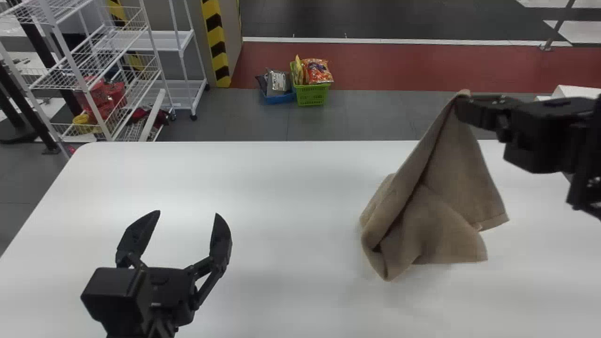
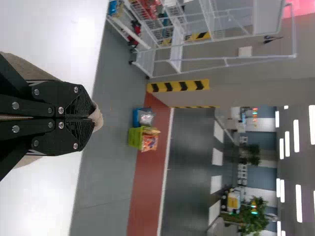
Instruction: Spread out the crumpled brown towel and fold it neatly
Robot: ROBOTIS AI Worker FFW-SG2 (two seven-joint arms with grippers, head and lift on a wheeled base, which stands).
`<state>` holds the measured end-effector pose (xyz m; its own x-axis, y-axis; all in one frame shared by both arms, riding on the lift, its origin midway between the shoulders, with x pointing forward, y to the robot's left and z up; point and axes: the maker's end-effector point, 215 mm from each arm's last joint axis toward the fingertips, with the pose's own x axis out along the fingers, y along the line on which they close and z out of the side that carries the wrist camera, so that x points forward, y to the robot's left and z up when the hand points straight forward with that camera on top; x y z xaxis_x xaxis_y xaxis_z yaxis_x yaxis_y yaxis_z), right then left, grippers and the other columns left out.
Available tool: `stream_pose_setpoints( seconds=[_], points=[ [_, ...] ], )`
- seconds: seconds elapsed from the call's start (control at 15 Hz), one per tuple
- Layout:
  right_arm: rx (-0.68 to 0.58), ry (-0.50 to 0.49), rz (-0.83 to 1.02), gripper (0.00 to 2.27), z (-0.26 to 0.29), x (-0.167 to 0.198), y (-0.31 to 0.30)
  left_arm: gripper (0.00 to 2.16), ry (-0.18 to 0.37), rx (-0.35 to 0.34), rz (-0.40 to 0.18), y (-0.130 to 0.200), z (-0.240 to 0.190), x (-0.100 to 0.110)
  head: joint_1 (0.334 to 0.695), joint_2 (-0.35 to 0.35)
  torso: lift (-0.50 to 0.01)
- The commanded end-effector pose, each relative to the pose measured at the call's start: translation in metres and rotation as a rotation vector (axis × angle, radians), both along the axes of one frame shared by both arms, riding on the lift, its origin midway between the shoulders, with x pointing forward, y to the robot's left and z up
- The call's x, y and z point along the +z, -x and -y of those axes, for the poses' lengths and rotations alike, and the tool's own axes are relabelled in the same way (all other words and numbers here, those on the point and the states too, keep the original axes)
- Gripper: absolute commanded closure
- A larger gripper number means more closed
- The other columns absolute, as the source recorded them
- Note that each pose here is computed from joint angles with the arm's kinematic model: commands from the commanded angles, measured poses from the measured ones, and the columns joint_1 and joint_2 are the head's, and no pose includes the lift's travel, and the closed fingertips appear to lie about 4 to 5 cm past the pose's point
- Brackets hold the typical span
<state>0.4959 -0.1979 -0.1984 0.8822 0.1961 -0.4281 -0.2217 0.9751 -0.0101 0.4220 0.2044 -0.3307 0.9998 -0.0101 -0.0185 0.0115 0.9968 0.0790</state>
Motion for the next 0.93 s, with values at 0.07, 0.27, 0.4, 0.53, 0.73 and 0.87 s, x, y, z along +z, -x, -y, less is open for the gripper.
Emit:
stream_pose_setpoints(
  seconds=[0.07,0.27,0.4,0.53,0.73,0.87],
  points=[
    [-0.047,0.102,-0.246,1.99,0.004,-0.107,0.01,0.13,-0.009,-0.026,-0.008,0.008,0.008,-0.003,0.695,0.007,-0.126],
    [-0.132,0.185,-0.362,1.98,0.033,-0.161,0.021,0.13,-0.016,-0.074,-0.007,0.022,0.026,0.001,0.695,-0.017,-0.126],
    [-0.206,0.243,-0.408,1.84,0.059,-0.181,0.026,0.13,-0.005,-0.118,0.001,0.032,0.043,0.007,0.695,-0.047,-0.126],
    [-0.276,0.292,-0.421,0.89,0.087,-0.192,0.038,0.13,-0.013,-0.154,-0.005,0.04,0.06,0.008,0.695,-0.114,-0.126],
    [-0.277,0.293,-0.315,0.05,0.113,-0.173,0.039,0.13,0.0,-0.186,0.0,0.051,0.073,0.016,0.695,-0.196,-0.126],
    [-0.272,0.238,-0.248,0.05,0.129,-0.155,0.046,0.13,0.006,-0.206,0.003,0.054,0.082,0.018,0.695,-0.226,-0.126]
  ],
)
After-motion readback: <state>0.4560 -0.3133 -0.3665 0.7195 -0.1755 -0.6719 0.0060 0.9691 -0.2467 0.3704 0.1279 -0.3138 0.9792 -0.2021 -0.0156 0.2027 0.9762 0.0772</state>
